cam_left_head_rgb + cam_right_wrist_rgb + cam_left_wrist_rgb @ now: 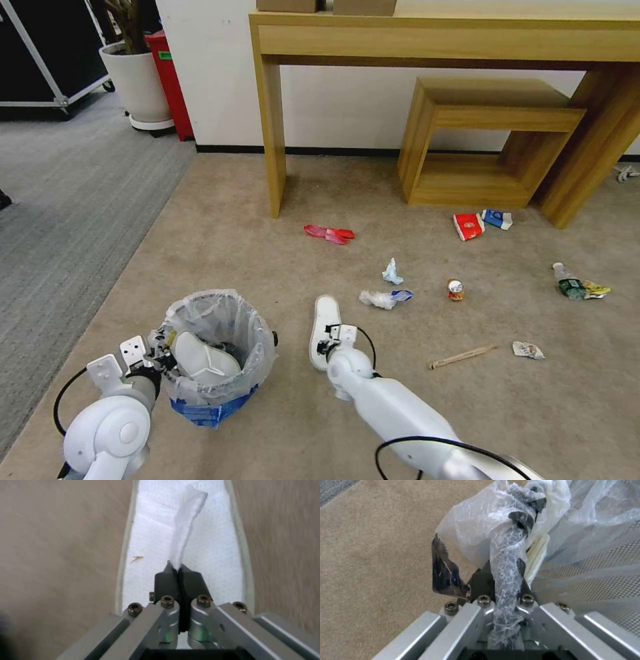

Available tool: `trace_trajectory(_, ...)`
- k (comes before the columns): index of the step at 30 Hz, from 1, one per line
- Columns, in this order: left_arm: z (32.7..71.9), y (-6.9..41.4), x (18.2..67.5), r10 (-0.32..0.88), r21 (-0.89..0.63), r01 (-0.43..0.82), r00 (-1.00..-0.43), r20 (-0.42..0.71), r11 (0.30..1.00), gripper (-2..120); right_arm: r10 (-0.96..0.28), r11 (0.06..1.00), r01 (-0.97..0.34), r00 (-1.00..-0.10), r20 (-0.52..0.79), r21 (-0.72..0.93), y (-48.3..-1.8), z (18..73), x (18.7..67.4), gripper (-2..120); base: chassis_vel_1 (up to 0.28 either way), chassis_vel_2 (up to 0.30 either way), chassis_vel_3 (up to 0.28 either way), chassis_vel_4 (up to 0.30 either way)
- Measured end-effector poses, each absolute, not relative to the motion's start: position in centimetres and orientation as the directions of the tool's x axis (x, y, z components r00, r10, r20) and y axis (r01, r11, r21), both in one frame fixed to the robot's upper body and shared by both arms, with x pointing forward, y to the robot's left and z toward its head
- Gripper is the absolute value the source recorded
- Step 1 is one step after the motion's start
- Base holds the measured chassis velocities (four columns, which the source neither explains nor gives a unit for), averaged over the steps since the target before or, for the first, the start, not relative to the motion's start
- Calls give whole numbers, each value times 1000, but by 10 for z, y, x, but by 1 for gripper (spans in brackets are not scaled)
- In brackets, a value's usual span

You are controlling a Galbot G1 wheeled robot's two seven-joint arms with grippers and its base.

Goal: Pick up the trash bin and place the garbage on the floor into it.

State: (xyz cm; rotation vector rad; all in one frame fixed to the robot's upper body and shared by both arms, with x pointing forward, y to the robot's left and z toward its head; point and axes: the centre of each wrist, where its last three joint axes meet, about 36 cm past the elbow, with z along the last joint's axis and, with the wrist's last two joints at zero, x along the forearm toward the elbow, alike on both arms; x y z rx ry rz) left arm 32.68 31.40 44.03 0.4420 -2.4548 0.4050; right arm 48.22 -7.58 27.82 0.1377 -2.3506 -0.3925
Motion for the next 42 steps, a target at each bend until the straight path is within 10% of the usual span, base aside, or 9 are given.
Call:
trace_trajectory(11, 435, 309, 327, -217, -180, -405, -756, 618, 896, 0, -446, 799, -325, -884, 137, 505, -161, 385, 456, 0, 0, 0, 0, 0)
trace_trajectory(21, 438, 303, 333, -205, -196, -397, -764, 611, 897, 0, -675, 560, -715, -686, -271, 418, -158, 462, 448, 0, 0, 0, 0, 0)
trace_trajectory(42, 455, 292, 329, -179, -232, -379, -785, 593, 896, 0, -875, 312, -927, -365, -319, 207, -94, 449, 459, 0, 0, 0, 0, 0)
